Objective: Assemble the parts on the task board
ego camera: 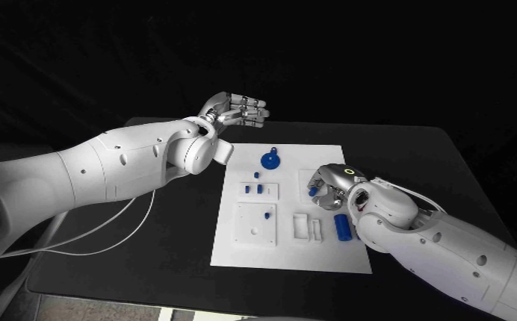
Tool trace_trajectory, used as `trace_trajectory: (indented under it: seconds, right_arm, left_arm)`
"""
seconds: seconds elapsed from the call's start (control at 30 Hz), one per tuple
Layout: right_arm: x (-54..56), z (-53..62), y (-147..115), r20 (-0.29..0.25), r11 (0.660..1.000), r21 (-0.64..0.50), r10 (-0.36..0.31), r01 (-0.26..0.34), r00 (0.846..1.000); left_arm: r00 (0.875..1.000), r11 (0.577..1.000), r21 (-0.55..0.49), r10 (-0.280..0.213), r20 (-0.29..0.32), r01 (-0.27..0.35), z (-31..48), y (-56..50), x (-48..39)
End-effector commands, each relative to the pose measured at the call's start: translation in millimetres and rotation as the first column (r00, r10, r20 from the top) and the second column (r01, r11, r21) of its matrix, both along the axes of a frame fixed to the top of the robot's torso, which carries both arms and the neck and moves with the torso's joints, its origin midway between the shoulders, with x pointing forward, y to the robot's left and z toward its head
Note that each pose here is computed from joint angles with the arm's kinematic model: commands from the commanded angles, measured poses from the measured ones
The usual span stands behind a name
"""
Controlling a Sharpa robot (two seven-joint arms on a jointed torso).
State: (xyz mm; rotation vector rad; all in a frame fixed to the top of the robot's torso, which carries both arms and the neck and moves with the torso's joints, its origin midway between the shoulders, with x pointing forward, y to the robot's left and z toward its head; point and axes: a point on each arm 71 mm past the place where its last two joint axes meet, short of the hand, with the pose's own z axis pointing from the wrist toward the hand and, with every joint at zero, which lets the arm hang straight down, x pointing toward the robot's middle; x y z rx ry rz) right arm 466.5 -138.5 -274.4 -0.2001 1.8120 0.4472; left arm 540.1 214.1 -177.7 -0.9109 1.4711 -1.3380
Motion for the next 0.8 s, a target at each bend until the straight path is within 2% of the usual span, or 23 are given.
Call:
trace_trajectory:
  seconds: [0.03, 0.4, 0.8]
  right_arm:
    - [-2.2, -5.0, 1.1, -0.022, 1.000, -0.014, 0.012, -0.012, 1.000]
    - [-3.7, -5.3, 8.9, 0.016, 1.000, 0.025, 0.011, -0.011, 1.000]
    - [-1.8, 1.1, 8.8, 0.084, 0.994, 0.097, -0.068, 0.060, 0.994]
  left_arm:
    - [1.000, 1.000, -0.008, -0.002, 0.003, 0.002, 1.3, -1.2, 0.3]
    - [1.000, 1.000, -0.008, -0.003, 0.003, 0.003, 1.2, -1.8, 0.5]
    - [1.000, 1.000, -0.009, -0.004, 0.002, 0.004, 1.1, -2.0, 0.8]
